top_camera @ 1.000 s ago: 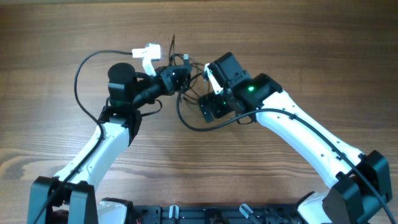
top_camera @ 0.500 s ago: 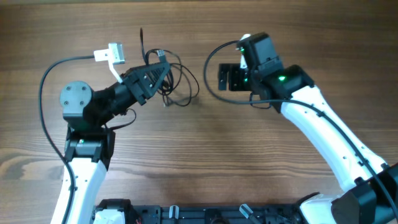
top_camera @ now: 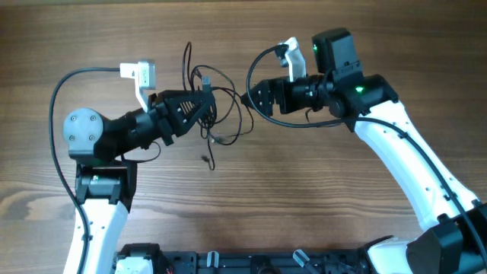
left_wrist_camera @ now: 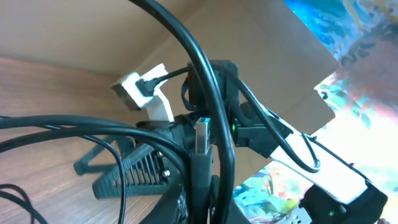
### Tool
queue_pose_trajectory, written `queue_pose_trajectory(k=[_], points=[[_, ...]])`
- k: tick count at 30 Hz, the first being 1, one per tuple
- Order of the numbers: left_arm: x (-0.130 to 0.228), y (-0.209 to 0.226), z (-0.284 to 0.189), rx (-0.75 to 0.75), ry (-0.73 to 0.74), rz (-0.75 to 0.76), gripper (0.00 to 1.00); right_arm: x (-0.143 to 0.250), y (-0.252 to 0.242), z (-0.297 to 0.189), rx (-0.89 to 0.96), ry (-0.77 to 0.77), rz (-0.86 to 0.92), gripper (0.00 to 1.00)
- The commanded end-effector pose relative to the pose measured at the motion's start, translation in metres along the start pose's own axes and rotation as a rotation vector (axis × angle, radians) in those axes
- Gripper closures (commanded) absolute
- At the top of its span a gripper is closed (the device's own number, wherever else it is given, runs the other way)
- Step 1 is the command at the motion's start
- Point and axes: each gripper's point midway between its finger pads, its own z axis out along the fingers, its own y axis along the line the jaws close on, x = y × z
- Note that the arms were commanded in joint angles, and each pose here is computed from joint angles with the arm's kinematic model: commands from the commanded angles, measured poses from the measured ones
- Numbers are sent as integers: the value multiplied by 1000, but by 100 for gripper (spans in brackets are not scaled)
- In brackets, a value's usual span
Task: Untangle cables
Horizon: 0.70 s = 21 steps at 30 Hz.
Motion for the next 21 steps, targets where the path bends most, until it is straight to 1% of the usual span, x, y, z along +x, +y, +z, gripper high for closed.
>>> queue_pose_trajectory(k=[1, 2, 3, 4, 5, 6, 7, 12, 14, 15, 16, 18, 21], points=[[-5, -16, -2, 26, -4, 58, 90, 12, 18, -1, -54, 39, -18, 5], [-6, -17, -3, 28, -6, 63, 90, 15, 23, 2, -62, 50, -24, 10], [-6, -17, -3, 28, -6, 64, 90, 19, 30, 7, -72, 64, -36, 11], [-6, -17, -3, 28, -6, 64, 90, 22, 34, 11, -70, 75, -47, 19], [-6, -17, -3, 28, -6, 64, 90, 25, 37, 15, -56, 82, -59, 33], [-6, -17, -3, 28, -6, 64, 90, 27, 37, 18, -39, 86, -45, 43], [-6, -17, -3, 28, -6, 64, 90, 29, 37, 21, -18, 88, -29, 43], [-6, -17, -3, 29, -6, 64, 90, 39, 43, 36, 62, 97, -66, 44], [-6, -17, -3, 29, -5, 64, 90, 40, 44, 39, 69, 100, -74, 50], [-5, -17, -3, 30, -3, 64, 90, 42, 45, 41, 68, 108, -73, 51], [-5, -17, -3, 30, -3, 64, 90, 45, 45, 44, 67, 119, -74, 51], [-5, -17, -3, 30, -3, 64, 90, 51, 44, 51, 69, 144, -73, 43], [-5, -17, -3, 31, -2, 64, 91, 57, 33, 61, 84, 179, -51, 40]])
